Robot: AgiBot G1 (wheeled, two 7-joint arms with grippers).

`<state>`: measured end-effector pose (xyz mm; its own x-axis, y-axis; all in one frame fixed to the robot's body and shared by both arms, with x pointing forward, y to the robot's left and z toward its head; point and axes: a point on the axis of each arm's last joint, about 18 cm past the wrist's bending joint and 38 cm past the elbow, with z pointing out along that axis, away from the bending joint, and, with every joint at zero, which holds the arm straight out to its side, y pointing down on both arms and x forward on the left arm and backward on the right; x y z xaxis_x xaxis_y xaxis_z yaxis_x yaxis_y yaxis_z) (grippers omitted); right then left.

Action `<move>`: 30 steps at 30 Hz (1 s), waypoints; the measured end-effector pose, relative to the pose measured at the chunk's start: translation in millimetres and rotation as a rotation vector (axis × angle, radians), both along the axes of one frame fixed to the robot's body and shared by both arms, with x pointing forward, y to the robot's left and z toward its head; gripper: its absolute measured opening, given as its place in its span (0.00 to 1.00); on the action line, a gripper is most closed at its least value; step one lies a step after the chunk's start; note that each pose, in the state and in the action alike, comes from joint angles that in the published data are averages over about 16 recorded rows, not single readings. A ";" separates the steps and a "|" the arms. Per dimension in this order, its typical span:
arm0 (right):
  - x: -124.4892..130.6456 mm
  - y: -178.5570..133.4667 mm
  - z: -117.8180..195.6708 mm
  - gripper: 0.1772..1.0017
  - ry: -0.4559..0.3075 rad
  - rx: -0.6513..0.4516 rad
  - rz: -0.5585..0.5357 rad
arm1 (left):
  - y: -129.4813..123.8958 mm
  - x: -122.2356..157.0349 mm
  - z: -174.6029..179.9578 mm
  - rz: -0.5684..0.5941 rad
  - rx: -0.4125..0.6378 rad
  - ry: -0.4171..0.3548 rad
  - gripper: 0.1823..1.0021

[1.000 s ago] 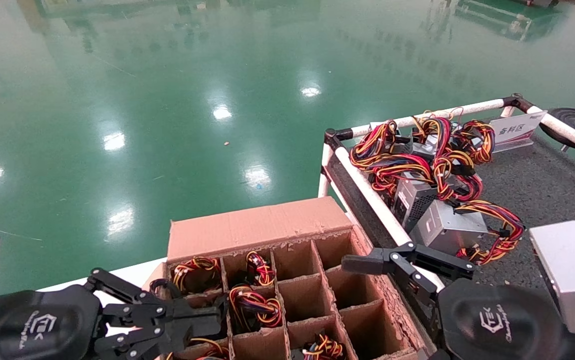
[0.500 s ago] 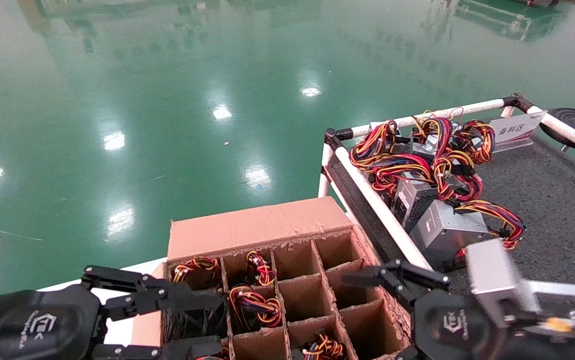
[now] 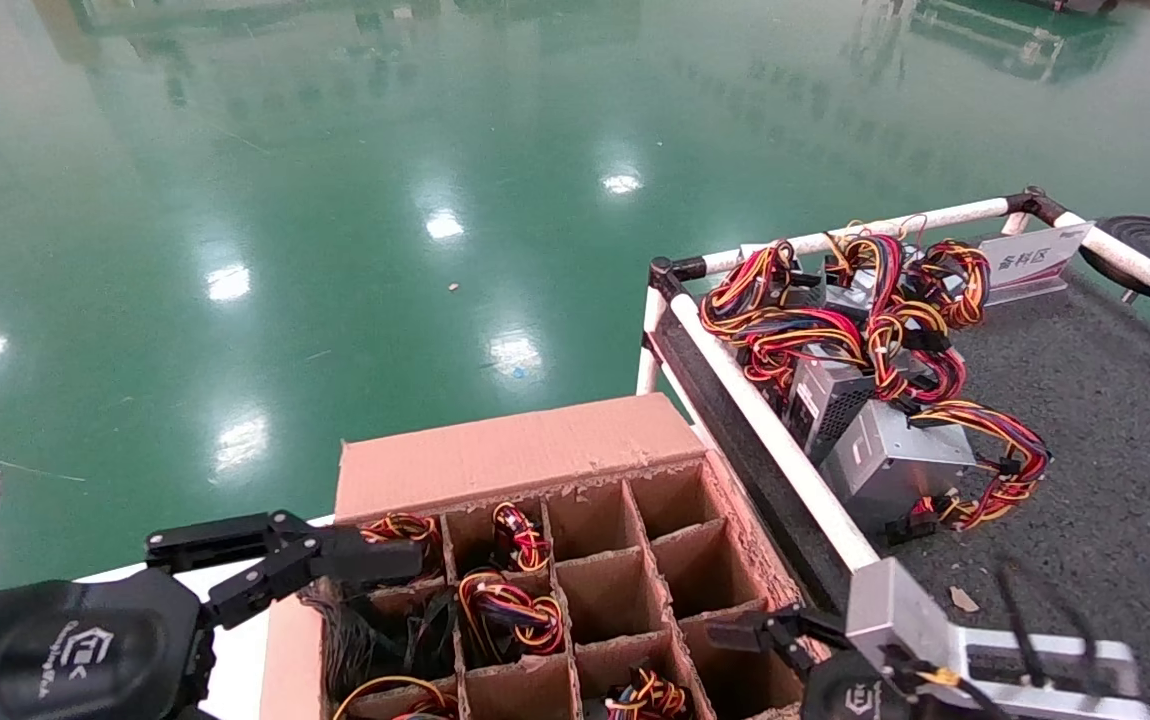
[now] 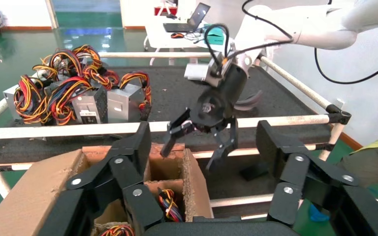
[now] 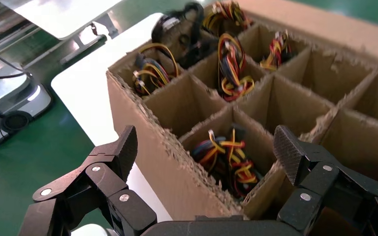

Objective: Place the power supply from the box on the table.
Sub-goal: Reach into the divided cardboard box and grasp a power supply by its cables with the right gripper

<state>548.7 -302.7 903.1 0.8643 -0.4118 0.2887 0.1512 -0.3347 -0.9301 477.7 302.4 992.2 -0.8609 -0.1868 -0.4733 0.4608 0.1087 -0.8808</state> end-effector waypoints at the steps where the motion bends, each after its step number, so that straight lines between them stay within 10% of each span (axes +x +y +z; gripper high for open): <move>1: 2.1 1.5 -2.3 1.00 0.009 0.002 -0.006 | 0.0 0.0 0.0 0.000 0.000 0.000 0.64; 15: 33.5 27.3 -17.6 0.97 0.097 0.040 -0.065 | 0.0 0.0 0.0 0.000 0.000 0.000 0.93; 30: 43.6 33.9 -24.7 0.75 0.137 0.043 -0.074 | 0.0 0.0 0.0 0.000 0.000 0.000 1.00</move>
